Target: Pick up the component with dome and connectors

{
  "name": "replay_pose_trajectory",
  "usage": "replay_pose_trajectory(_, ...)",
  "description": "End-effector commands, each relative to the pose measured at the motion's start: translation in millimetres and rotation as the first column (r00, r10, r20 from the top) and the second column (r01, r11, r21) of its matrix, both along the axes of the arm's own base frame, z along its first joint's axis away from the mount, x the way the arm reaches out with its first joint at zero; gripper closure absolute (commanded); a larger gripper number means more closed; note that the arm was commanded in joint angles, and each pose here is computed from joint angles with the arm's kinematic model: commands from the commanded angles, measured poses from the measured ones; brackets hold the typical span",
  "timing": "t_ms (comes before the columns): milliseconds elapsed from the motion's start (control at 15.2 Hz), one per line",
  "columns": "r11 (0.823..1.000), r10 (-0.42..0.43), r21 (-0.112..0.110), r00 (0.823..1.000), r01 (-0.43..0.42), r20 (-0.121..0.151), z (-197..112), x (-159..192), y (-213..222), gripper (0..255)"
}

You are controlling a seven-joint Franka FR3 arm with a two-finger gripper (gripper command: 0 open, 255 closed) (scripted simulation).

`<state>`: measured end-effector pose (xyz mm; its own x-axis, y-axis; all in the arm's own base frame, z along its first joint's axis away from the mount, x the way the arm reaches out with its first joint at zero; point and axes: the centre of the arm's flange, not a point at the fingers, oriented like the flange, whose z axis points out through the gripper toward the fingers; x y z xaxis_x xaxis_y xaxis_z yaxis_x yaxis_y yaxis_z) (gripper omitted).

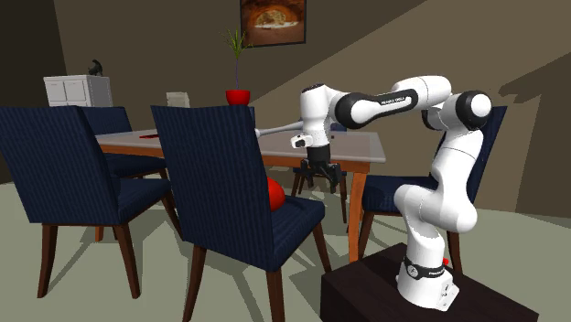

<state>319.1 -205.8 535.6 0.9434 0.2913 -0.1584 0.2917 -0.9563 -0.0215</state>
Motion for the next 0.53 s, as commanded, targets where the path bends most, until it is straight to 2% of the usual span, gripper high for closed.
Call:
replay_pose_trajectory(0, 0.999, 0.043, -0.005, 0.999, -0.043, -0.001, -2.3, 8.5, -22.6, 0)
replay_pose_trajectory(462, 0.984, 0.179, -0.019, 0.984, -0.179, -0.007, -14.8, 43.3, -101.4, 0)
